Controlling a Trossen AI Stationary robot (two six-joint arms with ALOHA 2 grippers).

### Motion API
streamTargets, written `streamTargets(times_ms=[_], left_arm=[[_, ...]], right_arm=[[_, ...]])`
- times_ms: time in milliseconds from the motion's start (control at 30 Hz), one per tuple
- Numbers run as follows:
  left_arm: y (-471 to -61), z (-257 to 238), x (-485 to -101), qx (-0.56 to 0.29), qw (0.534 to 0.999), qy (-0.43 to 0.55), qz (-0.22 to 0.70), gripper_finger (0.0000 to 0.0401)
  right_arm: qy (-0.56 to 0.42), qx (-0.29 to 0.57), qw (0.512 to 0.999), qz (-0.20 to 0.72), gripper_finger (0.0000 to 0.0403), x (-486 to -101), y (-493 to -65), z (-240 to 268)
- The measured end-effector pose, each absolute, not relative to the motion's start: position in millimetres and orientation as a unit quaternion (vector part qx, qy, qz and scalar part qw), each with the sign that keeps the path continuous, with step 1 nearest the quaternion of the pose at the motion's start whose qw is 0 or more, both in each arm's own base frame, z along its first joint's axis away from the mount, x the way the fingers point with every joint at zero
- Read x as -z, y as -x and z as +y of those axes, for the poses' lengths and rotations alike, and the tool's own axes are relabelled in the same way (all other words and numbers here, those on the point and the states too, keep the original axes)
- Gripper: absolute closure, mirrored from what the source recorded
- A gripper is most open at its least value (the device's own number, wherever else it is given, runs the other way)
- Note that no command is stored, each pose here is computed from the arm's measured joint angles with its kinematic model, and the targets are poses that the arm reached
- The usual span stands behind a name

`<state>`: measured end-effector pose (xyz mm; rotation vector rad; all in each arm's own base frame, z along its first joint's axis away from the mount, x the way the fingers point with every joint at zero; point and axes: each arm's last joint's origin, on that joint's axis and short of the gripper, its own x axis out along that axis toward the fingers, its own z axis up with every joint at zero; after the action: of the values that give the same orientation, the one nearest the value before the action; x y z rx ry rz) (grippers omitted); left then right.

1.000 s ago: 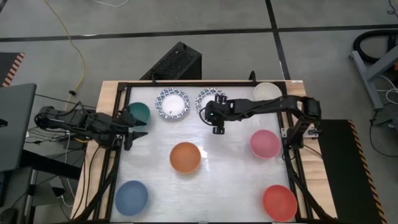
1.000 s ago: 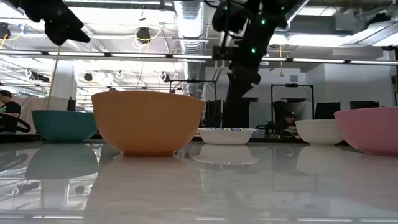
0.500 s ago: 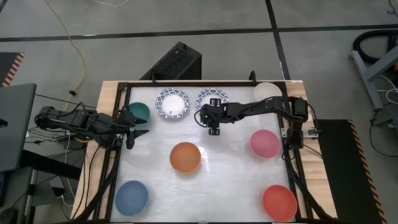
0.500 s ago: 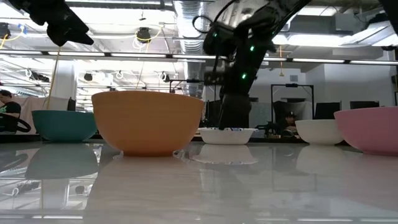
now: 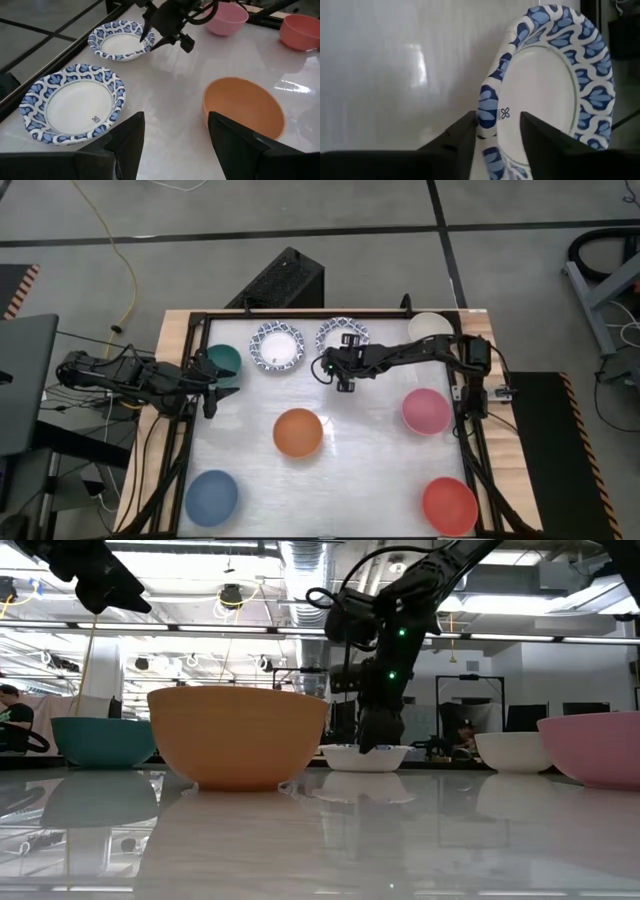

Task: Nest bowls inside each other
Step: Stack the right blue patterned bowl on the left blue patterned bowl

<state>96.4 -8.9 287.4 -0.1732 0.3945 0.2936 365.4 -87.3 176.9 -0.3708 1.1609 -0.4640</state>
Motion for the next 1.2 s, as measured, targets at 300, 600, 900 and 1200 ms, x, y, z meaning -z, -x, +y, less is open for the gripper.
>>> streamTargets(times_ms=[300,600,900,1200], left_arm=[[-96.4,-8.9,-287.4,-0.146,0.966,0.087,0.195,0.0193],[-96.4,-8.9,-287.4,-0.146,0.966,0.091,0.194,0.0193],[-96.4,-8.9,-287.4,-0.147,0.966,0.091,0.195,0.0193],[-96.3,-8.7,-287.4,-0.148,0.966,0.078,0.195,0.0193]], right_arm=[[0.162,0.223,0.800,0.532,0.0390,-177.3,-366.6,-85.7],[0.167,0.232,0.813,0.507,0.0397,-193.9,-377.8,-78.0],[0.207,0.306,0.809,0.457,0.0399,-233.4,-394.1,-80.7],[0.233,0.286,0.859,0.355,0.0400,-275.6,-415.8,-82.4]])
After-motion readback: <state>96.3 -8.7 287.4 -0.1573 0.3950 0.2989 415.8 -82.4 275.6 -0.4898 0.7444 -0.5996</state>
